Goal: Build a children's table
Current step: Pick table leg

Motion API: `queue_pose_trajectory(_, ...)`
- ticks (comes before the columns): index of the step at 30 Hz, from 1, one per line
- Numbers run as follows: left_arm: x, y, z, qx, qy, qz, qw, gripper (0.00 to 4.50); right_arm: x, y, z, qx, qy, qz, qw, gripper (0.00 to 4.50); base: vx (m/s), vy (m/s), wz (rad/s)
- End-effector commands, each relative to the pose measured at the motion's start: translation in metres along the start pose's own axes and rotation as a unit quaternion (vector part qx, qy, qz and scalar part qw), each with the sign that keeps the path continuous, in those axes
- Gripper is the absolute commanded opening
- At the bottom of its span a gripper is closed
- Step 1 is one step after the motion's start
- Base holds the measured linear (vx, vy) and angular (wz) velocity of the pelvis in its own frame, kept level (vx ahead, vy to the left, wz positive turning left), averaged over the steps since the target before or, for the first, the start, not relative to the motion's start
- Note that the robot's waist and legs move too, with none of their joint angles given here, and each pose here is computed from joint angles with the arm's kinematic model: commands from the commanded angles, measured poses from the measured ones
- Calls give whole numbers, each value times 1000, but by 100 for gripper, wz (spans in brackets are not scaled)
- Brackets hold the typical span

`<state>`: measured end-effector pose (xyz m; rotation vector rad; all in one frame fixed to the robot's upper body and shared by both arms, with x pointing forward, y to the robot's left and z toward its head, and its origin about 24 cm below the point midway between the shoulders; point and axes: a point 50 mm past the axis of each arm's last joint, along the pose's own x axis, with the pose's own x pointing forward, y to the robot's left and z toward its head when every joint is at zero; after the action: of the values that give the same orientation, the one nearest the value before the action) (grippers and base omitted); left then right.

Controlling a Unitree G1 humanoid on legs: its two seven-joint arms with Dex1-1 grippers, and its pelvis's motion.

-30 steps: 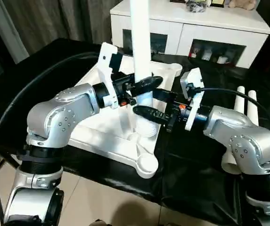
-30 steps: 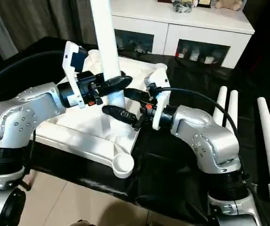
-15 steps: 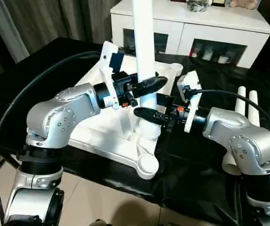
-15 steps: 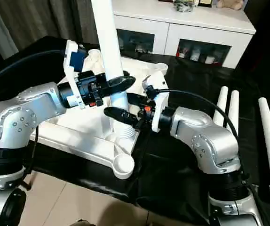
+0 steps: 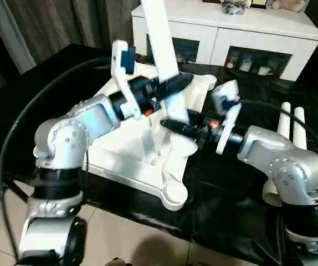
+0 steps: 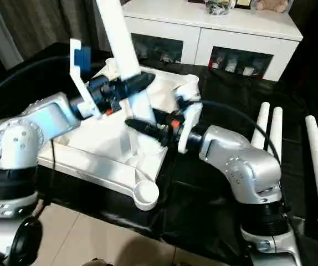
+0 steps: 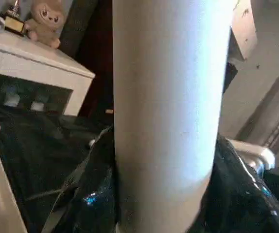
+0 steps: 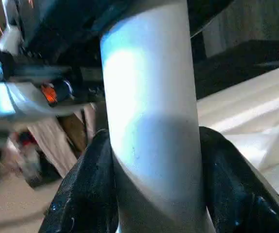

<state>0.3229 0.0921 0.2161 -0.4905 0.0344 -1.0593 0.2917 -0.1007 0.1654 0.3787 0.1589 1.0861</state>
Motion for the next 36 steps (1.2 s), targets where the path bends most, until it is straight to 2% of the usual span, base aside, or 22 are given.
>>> queue_pose_trajectory(1, -11, 16, -4, -7, 11, 62, 998, 190, -6, 8, 27, -5, -64, 34, 997, 201, 0, 0, 0)
queue_pose_trajectory(14, -8, 11, -3, -2, 11, 55, 998, 190, -5, 6, 19, -24, -27, 9, 999, 193, 0, 0, 0)
queue_pose_trajectory(15, -9, 8, -4, 15, 19, 45, 999, 190, -4, 3, 14, -49, -6, -8, 999, 193, 0, 0, 0)
queue_pose_trajectory(18, -8, 6, -5, 37, 25, 42, 998, 190, -3, 0, 8, -79, 17, -24, 996, 192, 0, 0, 0)
queue_pose_trajectory(20, -8, 5, -5, 61, 25, 39, 997, 190, -2, -3, 3, -121, 39, -39, 991, 190, 0, 0, 0)
queue_pose_trajectory(26, -6, 7, -5, 136, 38, 85, 986, 190, 4, -20, -7, -193, 51, -125, 972, 189, 0, 0, 0)
queue_pose_trajectory(27, -5, 6, -7, 141, 34, 90, 985, 190, 6, -22, -7, -187, 40, -135, 972, 243, 0, 0, 0)
queue_pose_trajectory(28, -4, 5, -8, 141, 32, 94, 985, 190, 7, -22, -7, -184, 33, -142, 972, 256, 0, 0, 0)
queue_pose_trajectory(31, 0, 6, -9, 165, 26, 120, 979, 190, 12, -23, -9, -184, 22, -156, 970, 266, 0, 0, 0)
queue_pose_trajectory(32, 1, 6, -11, 175, 27, 128, 976, 190, 14, -23, -10, -190, 20, -165, 968, 290, 0, 0, 0)
queue_pose_trajectory(35, 9, 4, -14, 179, 7, 141, 974, 190, 21, -25, -15, -187, 7, -205, 961, 303, 0, 0, 0)
queue_pose_trajectory(36, 11, 3, -14, 179, 2, 143, 973, 190, 23, -25, -17, -187, 7, -212, 959, 321, 0, 0, 0)
